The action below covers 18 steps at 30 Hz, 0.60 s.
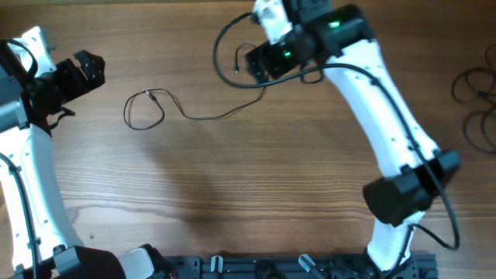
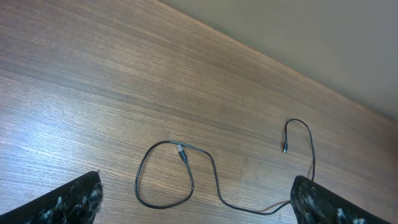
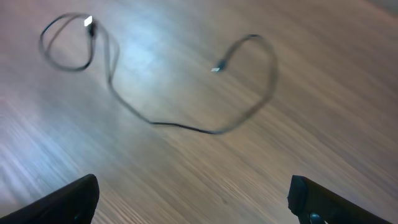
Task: Untangle cables
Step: 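Bring the right gripper back to the remaining cable at center-left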
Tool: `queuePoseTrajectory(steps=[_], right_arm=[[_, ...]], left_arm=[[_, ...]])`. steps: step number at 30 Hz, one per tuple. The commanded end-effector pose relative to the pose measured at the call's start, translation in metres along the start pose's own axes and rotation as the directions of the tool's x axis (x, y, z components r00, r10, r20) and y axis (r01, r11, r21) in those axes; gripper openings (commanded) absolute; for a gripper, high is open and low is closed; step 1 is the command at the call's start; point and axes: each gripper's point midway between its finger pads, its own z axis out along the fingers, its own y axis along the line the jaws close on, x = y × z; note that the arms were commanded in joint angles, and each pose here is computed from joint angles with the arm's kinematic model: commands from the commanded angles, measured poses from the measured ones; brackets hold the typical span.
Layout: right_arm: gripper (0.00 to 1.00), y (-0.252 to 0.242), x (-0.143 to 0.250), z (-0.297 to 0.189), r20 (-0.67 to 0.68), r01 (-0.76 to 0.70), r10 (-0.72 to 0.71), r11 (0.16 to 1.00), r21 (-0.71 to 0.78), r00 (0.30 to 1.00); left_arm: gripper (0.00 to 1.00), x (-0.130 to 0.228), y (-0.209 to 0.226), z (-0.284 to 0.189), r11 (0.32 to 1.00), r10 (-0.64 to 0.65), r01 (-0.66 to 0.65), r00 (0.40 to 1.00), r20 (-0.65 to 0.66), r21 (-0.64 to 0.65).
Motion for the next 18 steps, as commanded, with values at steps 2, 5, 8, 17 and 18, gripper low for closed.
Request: queuePoseTrajectory(steps=[2,5,8,17,18], right_arm=[[0.99,0.027,0.002,0.040,-0.032,0.093,-0.098,0.988,-0.125,0.995],[1.00,0.038,0.003,0.057,-0.036,0.128,-0.136,0.977,-0.172,0.990],[0.99,0.048,0.002,0.072,-0.031,0.162,-0.171,0.966,-0.202,0.985],[1.00,0.073,-0.002,0.125,0.007,0.208,-0.215,0.935,-0.287,0.977],[1.00,0.075,-0.002,0.132,0.008,0.209,-0.217,0.931,-0.299,0.976]], left_arm=[[0.98,-0.008,-0.002,-0.006,1.000,-0.003,0.003,1.000,0.025,-0.004],[0.98,-0.008,-0.002,-0.006,1.000,-0.003,0.003,1.000,0.025,-0.004],[0.98,-0.007,-0.003,-0.006,1.000,-0.004,0.004,1.000,0.024,-0.003],[1.00,-0.006,-0.002,-0.006,1.000,-0.005,0.005,1.000,0.019,-0.003],[1.00,-0.006,-0.002,-0.006,1.000,-0.006,0.006,1.000,0.018,-0.004]])
